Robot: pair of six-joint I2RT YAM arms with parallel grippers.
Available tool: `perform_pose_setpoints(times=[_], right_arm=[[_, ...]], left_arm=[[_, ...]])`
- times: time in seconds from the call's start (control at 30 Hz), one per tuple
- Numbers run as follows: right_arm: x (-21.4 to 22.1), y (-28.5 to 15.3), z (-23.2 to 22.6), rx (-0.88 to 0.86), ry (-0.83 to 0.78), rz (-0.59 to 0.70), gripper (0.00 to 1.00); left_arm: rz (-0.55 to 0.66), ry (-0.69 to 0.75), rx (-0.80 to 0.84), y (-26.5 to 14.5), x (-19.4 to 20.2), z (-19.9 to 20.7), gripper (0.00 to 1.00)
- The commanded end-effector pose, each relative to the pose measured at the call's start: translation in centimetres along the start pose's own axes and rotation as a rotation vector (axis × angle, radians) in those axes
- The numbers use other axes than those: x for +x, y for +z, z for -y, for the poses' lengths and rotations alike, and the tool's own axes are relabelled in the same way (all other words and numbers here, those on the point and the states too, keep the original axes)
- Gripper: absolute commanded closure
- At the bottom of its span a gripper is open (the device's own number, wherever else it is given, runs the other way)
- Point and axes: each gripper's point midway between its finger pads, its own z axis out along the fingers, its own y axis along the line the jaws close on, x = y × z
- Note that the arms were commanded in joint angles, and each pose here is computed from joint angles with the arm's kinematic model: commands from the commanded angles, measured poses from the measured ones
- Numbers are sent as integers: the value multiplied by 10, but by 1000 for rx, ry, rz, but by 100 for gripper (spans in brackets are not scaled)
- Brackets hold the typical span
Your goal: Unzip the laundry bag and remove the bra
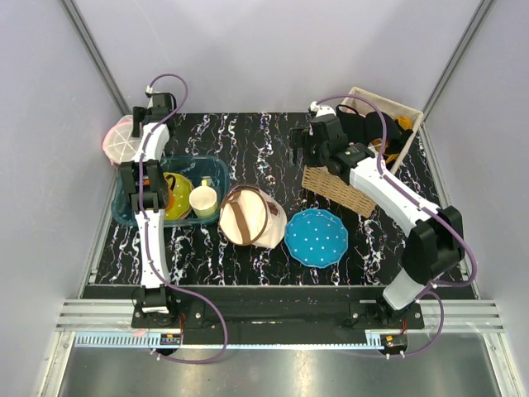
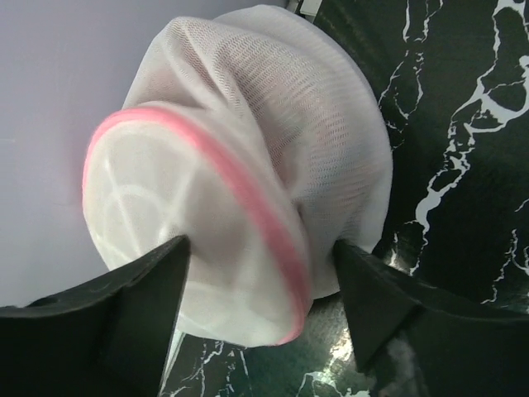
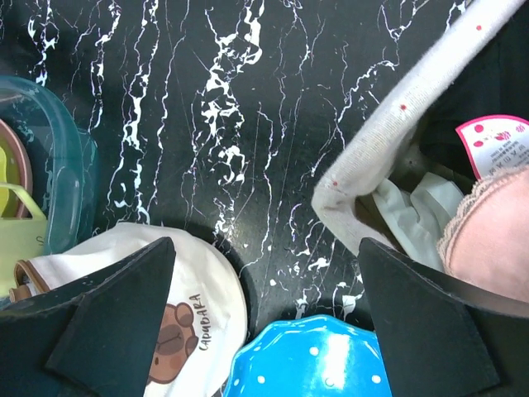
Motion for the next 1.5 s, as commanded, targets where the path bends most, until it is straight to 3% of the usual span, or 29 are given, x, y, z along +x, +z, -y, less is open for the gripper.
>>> perform_pose_setpoints(times=[0.0,0.07,0.17,0.2,0.23,0.53,0.83,0.97,1.1,1.3,1.47], right_arm=[[-16,5,-15,-29,-19,19,0],[-16,7,-16,-33,-20,18,0],[-13,11,-17,-36,-16,8,0],[-13,12,-18,-38,-13,6,0],[-13,12,-19,-39,-11,5,0],[-11,-2,-18,-50,2,26,0],[-34,-62,-19,-99,-2,136,0],[-37,-101,-24,-175,-10,181,0],[-27,-119,-19,-181,-5,174,0],[-15,-147,-60,-433,-25,103,0],[-15,-142,-51,-363,134,100,0]], left_arm=[[4,18,-23,4,0,-1,37],[5,20,-30,2,0,-3,60],[26,27,-48,-7,-8,-5,83],[34,27,-52,-12,-12,-5,96],[38,25,-66,-17,-14,-7,100],[139,-8,-67,-121,-53,-22,100],[166,-11,-26,-213,-68,-35,100],[195,11,29,-258,-65,-17,100],[214,-54,221,-316,-65,-1,100],[288,-94,521,-409,-61,4,100],[278,-161,757,-461,-52,19,100]])
